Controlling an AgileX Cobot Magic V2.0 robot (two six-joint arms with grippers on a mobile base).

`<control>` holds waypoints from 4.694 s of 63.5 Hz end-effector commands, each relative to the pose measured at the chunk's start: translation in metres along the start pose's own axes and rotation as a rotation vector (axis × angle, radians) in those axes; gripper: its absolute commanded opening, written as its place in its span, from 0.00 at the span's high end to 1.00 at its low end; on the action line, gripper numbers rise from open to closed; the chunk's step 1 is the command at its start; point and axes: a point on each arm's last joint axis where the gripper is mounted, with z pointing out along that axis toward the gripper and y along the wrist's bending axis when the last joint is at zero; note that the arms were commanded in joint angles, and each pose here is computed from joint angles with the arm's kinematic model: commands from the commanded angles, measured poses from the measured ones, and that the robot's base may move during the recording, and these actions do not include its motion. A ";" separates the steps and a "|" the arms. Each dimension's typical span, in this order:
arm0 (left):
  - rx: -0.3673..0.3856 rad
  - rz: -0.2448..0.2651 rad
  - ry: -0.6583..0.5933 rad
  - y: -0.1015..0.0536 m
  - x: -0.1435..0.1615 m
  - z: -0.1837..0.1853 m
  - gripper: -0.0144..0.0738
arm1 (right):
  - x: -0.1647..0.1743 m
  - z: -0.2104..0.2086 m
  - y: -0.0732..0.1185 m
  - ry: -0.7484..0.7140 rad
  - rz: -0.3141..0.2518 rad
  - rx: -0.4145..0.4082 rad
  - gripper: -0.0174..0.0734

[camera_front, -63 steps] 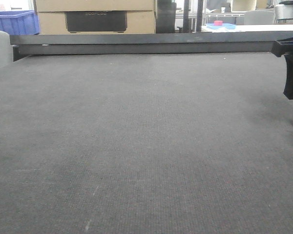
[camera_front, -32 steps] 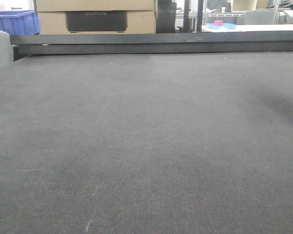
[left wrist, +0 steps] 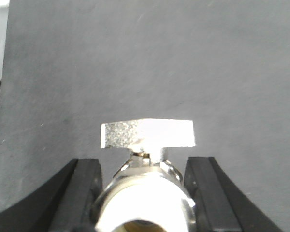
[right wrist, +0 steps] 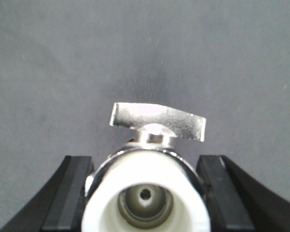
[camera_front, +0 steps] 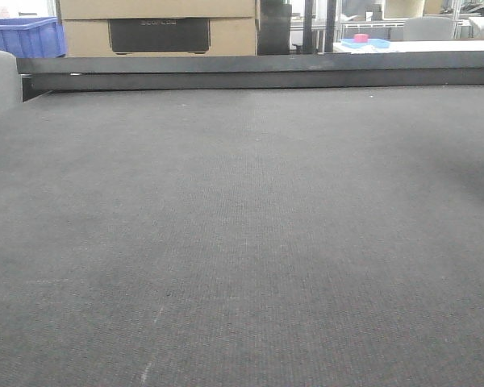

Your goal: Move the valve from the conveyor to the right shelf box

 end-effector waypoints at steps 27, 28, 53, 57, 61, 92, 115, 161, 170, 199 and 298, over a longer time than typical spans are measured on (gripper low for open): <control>-0.007 -0.006 -0.064 -0.002 -0.002 -0.018 0.96 | -0.015 -0.033 0.001 -0.147 -0.007 0.008 0.98; -0.007 -0.006 -0.064 -0.002 -0.002 -0.018 0.96 | -0.016 -0.033 0.001 -0.150 -0.007 0.008 0.98; -0.009 -0.006 -0.086 -0.002 -0.004 -0.018 0.96 | -0.020 -0.034 0.001 -0.201 -0.007 0.009 0.98; -0.010 -0.006 -0.103 -0.002 -0.006 -0.018 0.96 | -0.020 -0.034 0.001 -0.201 -0.007 0.009 0.98; -0.011 -0.006 -0.115 -0.002 -0.007 -0.018 0.96 | -0.020 -0.034 0.001 -0.201 -0.007 0.009 0.98; -0.029 -0.006 -0.347 0.000 -0.027 -0.023 0.96 | -0.037 -0.039 0.000 -0.392 -0.007 0.013 0.98; -0.033 -0.006 -0.405 0.000 -0.032 -0.025 0.96 | -0.040 -0.040 0.000 -0.432 -0.007 0.013 0.98; -0.033 -0.006 -0.405 0.000 -0.032 -0.025 0.96 | -0.040 -0.040 0.000 -0.432 -0.007 0.013 0.98; -0.033 -0.006 -0.405 0.000 -0.032 -0.025 0.96 | -0.040 -0.040 0.000 -0.432 -0.007 0.013 0.98; -0.034 -0.006 -0.412 0.000 -0.033 -0.025 0.96 | -0.040 -0.040 0.000 -0.432 -0.007 0.013 0.98; -0.034 -0.006 -0.412 0.000 -0.033 -0.025 0.96 | -0.040 -0.040 0.000 -0.432 -0.007 0.013 0.98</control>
